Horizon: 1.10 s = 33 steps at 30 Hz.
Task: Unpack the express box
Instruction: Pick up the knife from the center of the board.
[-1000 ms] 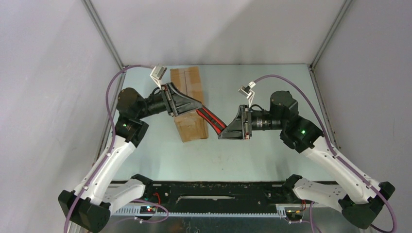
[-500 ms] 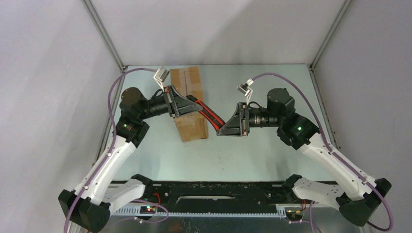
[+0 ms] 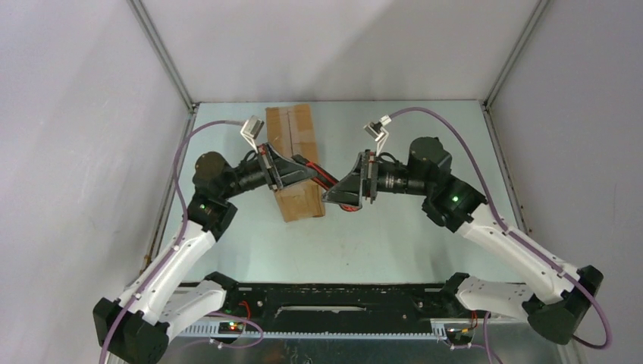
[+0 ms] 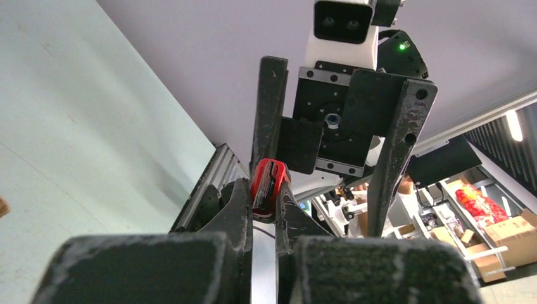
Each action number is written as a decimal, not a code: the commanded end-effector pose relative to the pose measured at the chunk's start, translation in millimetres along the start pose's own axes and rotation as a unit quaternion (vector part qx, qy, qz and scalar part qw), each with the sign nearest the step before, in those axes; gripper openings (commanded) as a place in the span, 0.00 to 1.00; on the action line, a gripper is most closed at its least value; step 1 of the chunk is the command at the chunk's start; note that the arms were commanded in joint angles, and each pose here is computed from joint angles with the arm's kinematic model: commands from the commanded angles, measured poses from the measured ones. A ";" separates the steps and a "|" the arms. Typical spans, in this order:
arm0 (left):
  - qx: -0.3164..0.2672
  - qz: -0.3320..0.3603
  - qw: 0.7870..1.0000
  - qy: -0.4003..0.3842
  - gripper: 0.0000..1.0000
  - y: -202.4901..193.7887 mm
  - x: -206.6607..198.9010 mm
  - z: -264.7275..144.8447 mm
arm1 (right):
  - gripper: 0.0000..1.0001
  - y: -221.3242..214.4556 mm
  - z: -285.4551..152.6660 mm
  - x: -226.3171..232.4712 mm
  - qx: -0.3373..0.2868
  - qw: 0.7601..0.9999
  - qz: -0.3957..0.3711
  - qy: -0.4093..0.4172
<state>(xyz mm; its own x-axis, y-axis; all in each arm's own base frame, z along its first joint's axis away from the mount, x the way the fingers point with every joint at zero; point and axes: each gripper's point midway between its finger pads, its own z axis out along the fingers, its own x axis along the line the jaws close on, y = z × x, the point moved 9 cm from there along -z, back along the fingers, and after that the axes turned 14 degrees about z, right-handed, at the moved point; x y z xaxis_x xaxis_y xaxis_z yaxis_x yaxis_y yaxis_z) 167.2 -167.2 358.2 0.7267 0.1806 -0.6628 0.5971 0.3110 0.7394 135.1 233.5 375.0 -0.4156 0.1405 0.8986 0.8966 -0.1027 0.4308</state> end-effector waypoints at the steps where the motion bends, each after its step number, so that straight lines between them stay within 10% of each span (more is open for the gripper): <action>1: -0.031 0.010 0.999 -0.031 0.00 1.2 -13.2 1.7 | 0.85 22.9 19.8 15.2 -0.050 0.998 -0.024 0.042; 14: -0.038 0.006 0.999 -0.022 0.00 -5.9 -13.1 -3.4 | 0.07 22.9 34.2 6.0 -0.034 0.999 -0.002 0.041; 15: -0.040 0.005 0.999 -0.020 0.15 -5.6 -13.0 -3.5 | 0.01 22.5 34.1 5.6 -0.031 0.999 -0.001 0.041; 19: -0.053 0.023 0.998 0.005 0.92 -2.7 -10.7 -7.6 | 0.00 17.4 30.5 4.4 -0.002 0.999 0.000 0.044; 20: -0.050 0.032 0.998 0.010 0.99 -1.5 -9.9 -9.4 | 0.00 15.9 28.6 3.8 0.003 0.999 -0.001 0.040; 33: 0.082 0.245 0.960 0.107 1.00 7.7 -15.3 -49.0 | 0.00 -11.3 -21.2 -8.1 0.076 0.996 -0.025 -0.034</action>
<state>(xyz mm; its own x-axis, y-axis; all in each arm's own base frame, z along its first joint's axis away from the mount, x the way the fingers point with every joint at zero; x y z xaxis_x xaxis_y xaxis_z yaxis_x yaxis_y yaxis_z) 153.5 -130.3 362.9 0.8021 0.4638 -0.3762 0.3625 0.1224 0.9239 141.3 226.5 352.1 -0.3803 0.2180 0.8988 0.9193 -0.0176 0.3932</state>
